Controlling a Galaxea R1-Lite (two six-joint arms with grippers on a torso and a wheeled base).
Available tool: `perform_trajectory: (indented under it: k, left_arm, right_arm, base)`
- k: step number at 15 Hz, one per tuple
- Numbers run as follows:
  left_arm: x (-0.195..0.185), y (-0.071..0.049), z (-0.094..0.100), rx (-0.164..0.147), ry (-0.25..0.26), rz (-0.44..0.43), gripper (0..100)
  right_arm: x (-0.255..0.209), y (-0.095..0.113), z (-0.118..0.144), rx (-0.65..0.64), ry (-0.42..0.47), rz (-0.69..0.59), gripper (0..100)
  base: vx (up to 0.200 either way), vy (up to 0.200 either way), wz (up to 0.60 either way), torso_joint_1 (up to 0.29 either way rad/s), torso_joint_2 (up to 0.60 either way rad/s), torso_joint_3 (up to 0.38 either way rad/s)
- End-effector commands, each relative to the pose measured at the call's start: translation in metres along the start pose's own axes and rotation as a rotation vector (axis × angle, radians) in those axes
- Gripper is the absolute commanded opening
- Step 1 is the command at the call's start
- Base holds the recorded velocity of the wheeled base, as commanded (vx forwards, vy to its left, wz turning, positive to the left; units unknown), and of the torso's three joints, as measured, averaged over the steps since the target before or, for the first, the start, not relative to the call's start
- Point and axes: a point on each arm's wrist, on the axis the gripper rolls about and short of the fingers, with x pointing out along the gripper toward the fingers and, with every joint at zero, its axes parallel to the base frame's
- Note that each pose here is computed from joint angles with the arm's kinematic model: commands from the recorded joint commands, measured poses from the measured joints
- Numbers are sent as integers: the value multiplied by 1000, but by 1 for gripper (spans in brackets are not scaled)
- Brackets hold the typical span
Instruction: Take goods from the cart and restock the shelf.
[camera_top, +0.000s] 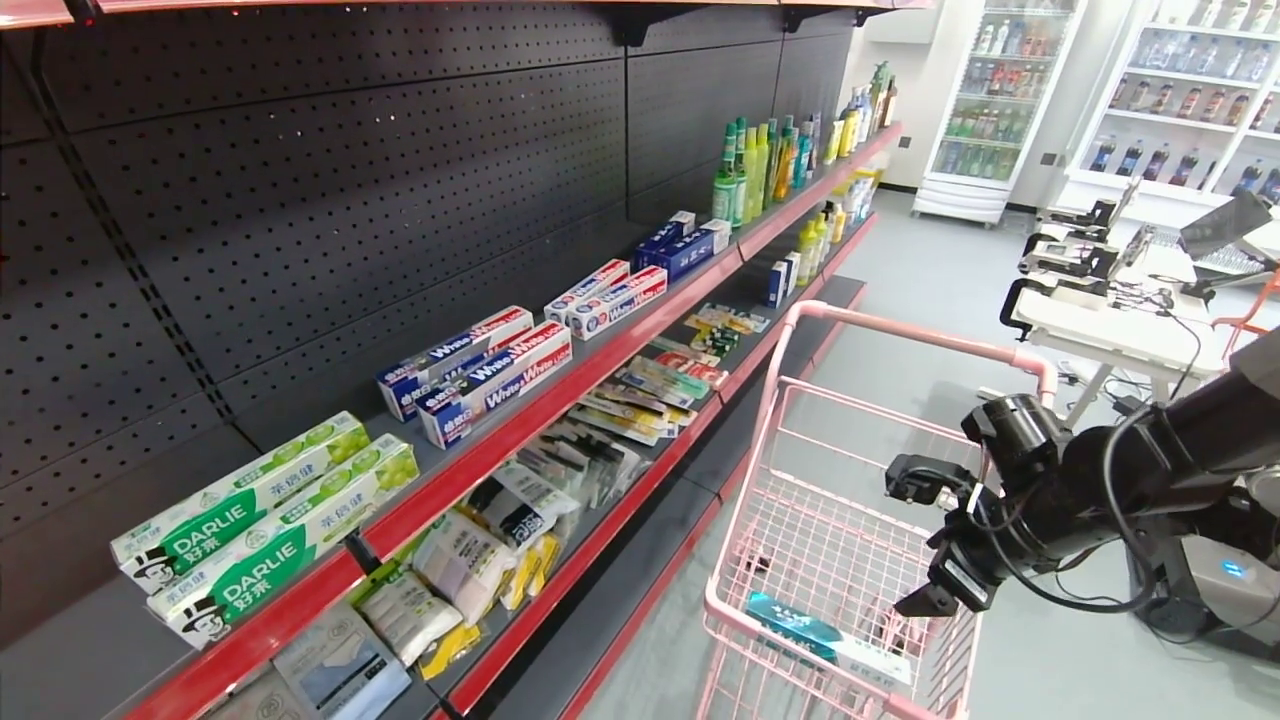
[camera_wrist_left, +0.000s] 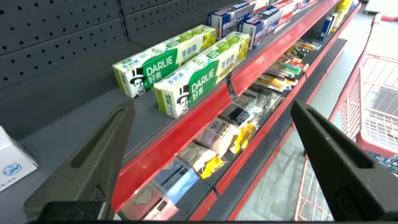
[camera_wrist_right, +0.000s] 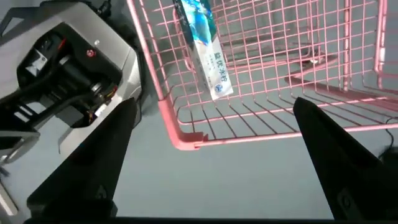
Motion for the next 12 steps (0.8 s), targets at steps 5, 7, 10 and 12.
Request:
perform_trajectory:
  k: [5,7,10,12]
  left_arm:
    - [0,0,0,1,1,1,100]
    - [0,0,0,0,1,1,100]
    - [0,0,0,0,1,1,100]
    - [0,0,0,0,1,1,100]
  right_arm:
    - [15,-9,-7,-24,28,15,100]
    - [18,-13,-5,-26,25,11,100]
    - [20,-21,-3,-26,14,1,100]
    - [21,-23,-6,-27,19,2,100]
  base:
    - [0,0,0,-153,320,171]
    - [0,0,0,-149,332,185]
    - [0,0,0,-154,328,188]
    - [0,0,0,-166,354,188]
